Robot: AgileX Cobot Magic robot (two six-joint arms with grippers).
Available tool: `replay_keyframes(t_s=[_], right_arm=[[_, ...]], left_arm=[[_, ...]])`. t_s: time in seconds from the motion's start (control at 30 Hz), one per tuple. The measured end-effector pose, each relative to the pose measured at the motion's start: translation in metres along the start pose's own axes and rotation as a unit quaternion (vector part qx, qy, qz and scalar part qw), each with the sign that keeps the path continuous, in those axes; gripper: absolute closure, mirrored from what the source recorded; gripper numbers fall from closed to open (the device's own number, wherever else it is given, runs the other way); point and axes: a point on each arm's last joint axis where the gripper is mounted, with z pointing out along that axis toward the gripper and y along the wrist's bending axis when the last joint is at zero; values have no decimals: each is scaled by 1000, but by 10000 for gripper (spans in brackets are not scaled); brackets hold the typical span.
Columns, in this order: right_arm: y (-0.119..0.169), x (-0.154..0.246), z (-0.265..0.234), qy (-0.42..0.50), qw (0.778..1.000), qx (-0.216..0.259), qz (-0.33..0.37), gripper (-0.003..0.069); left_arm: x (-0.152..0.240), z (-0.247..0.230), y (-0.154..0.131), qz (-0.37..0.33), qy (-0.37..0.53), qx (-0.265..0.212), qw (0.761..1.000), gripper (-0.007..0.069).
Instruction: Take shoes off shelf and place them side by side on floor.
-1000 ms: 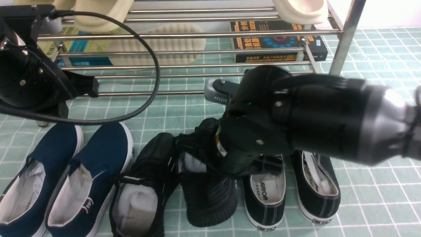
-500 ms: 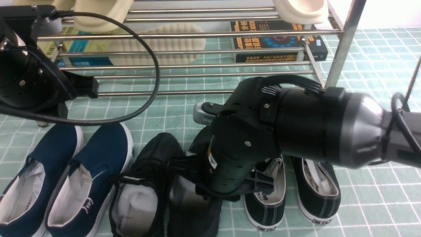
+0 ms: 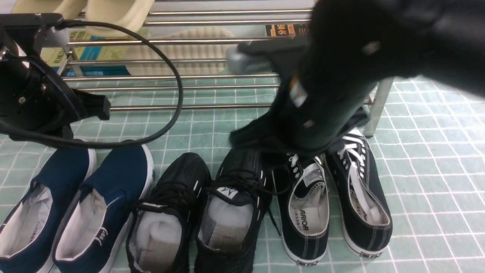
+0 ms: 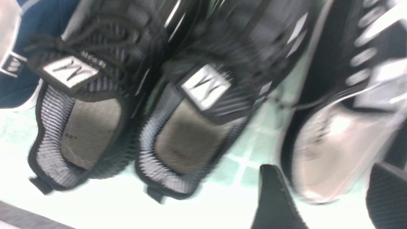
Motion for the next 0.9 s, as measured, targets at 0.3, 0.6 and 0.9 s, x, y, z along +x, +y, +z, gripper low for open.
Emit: replay_keyframes(t_s=[0.3, 0.6, 0.9], right_arm=[[-43, 26, -111, -116, 985, -51, -113, 636], [-93, 128, -142, -152, 978, -59, -131, 673], [-113, 175, -67, -304, 937, -106, -134, 673]], left_arm=[[0, 0, 0, 0, 1, 0, 1000, 589], [1, 0, 1, 0, 7, -3, 1000, 581], [2, 0, 1, -2, 12, -5, 1000, 571]])
